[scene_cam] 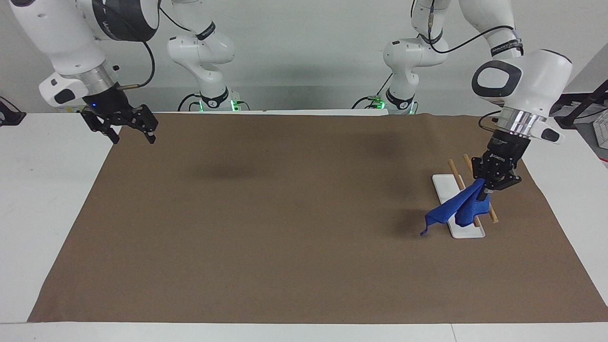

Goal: Right arm passes towel to left arm to hang
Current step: 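Lift the towel over the wooden rods with the left gripper while the right gripper retracts, then lower the towel onto the wooden rods with the left gripper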

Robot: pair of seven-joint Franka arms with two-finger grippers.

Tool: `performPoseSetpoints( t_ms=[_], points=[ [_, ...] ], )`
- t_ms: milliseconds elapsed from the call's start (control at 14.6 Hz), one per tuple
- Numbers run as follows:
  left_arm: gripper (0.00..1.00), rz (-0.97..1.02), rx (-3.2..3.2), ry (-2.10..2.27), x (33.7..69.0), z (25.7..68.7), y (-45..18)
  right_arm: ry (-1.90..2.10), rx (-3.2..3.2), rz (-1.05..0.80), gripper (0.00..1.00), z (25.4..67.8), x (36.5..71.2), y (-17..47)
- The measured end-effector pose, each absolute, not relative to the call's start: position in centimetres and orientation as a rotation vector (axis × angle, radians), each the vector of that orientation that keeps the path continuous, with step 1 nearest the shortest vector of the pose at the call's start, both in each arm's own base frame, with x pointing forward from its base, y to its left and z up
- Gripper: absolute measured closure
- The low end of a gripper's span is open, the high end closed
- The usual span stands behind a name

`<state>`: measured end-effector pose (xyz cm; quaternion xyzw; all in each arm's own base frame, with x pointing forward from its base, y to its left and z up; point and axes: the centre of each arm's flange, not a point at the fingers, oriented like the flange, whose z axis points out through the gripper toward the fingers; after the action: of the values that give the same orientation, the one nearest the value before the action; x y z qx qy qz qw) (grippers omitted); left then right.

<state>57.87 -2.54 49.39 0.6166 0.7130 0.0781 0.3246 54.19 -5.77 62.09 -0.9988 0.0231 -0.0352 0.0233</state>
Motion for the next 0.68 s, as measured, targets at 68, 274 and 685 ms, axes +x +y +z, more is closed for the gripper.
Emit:
performPoseSetpoints(
  t_ms=[68, 274, 685],
  points=[
    [0.98, 0.21, 1.577, 1.901, 57.6, 48.8, -2.3, 0.06, -3.094, -0.097, 0.0, 62.7, 54.2, -5.7],
    [0.98, 0.197, 1.545, 1.951, 56.2, 47.3, -1.9, 0.039, -3.097, -0.035, 0.0, 63.5, 54.2, -5.8],
    [0.98, 0.259, 1.545, 1.966, 54.8, 47.2, 2.2, -0.02, -3.124, -0.026, 0.0, 63.3, 54.4, -8.1]
  ],
)
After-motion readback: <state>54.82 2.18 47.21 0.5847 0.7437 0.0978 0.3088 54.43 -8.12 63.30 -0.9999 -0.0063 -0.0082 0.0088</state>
